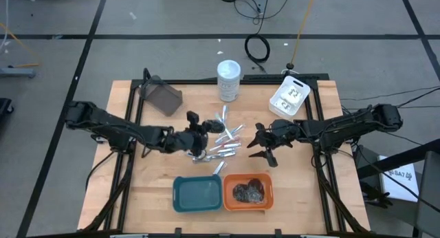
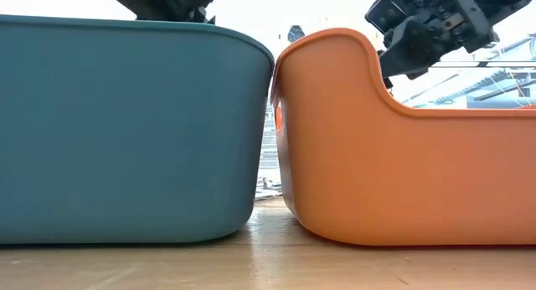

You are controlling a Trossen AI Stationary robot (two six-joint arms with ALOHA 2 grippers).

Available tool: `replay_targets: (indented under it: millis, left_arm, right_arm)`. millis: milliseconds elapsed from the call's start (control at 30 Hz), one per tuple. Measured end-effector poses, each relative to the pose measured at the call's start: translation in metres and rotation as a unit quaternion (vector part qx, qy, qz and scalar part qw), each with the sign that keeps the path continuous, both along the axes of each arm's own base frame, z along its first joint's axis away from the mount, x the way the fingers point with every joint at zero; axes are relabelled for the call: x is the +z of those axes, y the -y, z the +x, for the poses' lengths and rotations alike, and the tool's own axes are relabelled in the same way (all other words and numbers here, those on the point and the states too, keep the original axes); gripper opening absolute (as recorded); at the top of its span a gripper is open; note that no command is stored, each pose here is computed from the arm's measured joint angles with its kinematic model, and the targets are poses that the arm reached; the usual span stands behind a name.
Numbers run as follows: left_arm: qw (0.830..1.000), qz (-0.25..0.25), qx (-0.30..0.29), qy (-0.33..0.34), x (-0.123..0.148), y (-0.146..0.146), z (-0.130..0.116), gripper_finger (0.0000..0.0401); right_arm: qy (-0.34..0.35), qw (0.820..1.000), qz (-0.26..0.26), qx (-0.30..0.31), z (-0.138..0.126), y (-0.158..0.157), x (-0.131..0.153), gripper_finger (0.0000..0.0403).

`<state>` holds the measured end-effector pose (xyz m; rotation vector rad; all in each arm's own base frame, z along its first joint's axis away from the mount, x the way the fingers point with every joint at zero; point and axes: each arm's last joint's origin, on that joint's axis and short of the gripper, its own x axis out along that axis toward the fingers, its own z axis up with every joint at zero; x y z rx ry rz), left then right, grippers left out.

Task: Pick & Place Travel size toiletries
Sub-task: Put the black hairbrush into the orange bin

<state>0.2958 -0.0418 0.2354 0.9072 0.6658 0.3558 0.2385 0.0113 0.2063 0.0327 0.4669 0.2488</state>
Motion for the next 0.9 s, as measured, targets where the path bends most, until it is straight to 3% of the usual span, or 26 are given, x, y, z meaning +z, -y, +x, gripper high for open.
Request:
replay_targets:
  millis: [233,400,700,900]
  left_arm:
    - [0.996,0.088,0.024,0.009,-0.008,0.011,0.014,0.0000]
    - [0.995,0.093,0.015,0.036,-0.003,0.015,0.018,0.0000]
    - [0.996,0.086,0.003,0.040,-0.003,0.019,0.017,0.0000]
    - [0.996,0.080,0.001,0.045,-0.002,0.019,0.018,0.0000]
  right_arm:
    - [0.135,0.982,-0.011,-0.132,0.000,0.011,-0.003,0.0172]
    - [0.172,0.968,0.010,-0.181,-0.001,0.024,-0.011,0.0195]
    - [0.223,0.963,0.057,-0.138,0.026,0.030,-0.001,0.0278]
    - [0.216,0.966,0.056,-0.132,0.051,0.031,0.000,0.0294]
